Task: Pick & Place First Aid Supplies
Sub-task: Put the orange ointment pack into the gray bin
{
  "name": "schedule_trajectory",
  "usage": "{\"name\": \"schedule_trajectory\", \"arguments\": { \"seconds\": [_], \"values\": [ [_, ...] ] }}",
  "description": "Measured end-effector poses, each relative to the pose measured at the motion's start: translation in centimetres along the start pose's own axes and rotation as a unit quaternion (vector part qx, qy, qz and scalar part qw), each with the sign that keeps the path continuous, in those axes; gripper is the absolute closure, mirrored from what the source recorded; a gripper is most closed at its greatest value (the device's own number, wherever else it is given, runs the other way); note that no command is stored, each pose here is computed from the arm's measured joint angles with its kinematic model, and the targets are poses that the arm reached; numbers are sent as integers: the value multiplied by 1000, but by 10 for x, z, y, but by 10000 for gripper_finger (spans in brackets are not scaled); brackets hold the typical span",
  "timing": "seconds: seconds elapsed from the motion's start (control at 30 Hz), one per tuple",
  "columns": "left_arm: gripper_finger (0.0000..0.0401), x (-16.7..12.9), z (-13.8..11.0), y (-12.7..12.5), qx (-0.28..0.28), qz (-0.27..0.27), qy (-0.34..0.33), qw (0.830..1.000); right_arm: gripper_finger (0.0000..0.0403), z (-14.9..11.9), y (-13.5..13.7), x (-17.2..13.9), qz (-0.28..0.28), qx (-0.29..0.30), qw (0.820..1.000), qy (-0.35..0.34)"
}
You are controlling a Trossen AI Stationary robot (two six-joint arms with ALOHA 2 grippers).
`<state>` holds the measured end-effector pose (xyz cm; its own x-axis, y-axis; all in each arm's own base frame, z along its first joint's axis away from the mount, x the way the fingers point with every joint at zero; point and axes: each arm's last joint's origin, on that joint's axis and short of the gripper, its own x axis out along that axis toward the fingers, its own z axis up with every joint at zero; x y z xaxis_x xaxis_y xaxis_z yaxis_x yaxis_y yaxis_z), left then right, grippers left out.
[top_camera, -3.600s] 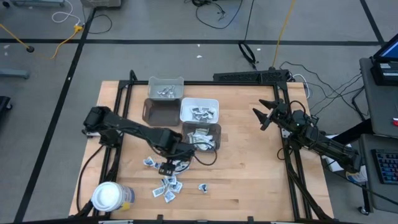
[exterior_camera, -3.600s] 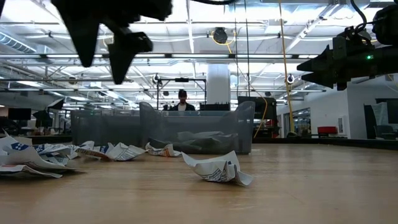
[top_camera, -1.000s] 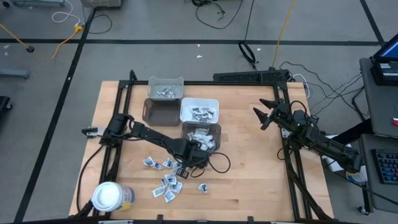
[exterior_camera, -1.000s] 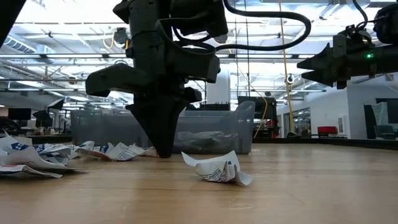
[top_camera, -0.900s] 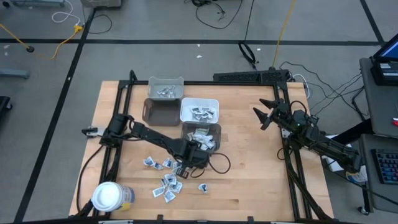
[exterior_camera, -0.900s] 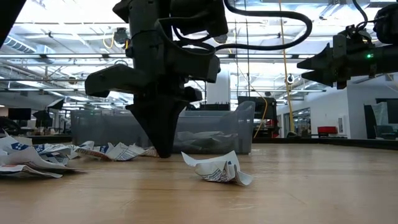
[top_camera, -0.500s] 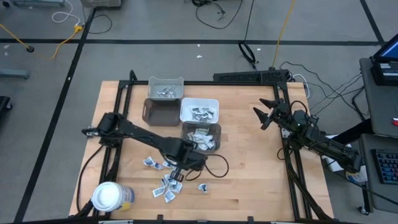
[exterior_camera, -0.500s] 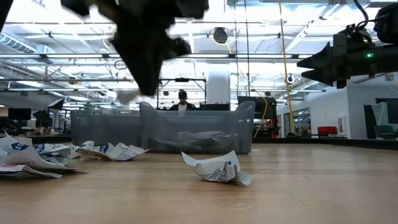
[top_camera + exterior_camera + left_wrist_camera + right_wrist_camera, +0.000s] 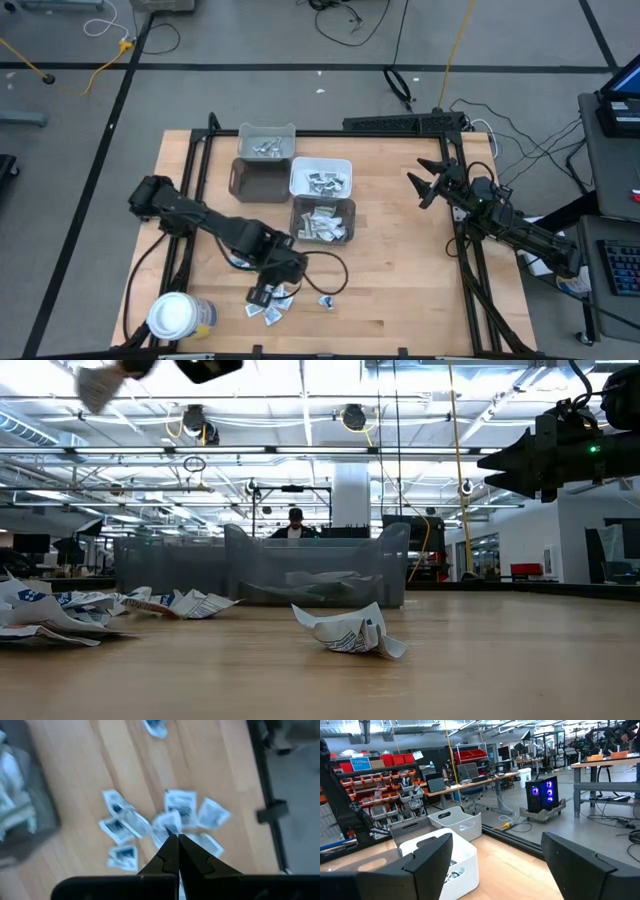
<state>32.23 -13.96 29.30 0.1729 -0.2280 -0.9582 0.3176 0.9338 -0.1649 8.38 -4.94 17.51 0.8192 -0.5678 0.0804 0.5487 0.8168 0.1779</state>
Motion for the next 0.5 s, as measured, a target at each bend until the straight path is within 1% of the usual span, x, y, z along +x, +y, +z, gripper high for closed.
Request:
{"name": "schedule_trajectory", "arguments": {
  "seconds": [0.07, 0.13, 0.17, 0.33, 0.5],
  "values": [
    [401, -3, -6, 2, -2, -12, 4, 1000, 105, 0, 0, 0, 0, 0, 1000, 0],
    [401, -8, -10, 15, -7, -21, 0, 1000, 105, 0, 0, 0, 0, 0, 1000, 0],
    [401, -12, -12, 25, -13, -17, -6, 1000, 105, 0, 0, 0, 0, 0, 1000, 0],
    [401, -34, -25, 84, -63, 8, -13, 998, 105, 0, 0, 0, 0, 0, 1000, 0],
    [401, -50, -49, 152, -116, 28, 0, 993, 105, 0, 0, 0, 0, 0, 1000, 0]
  ]
}}
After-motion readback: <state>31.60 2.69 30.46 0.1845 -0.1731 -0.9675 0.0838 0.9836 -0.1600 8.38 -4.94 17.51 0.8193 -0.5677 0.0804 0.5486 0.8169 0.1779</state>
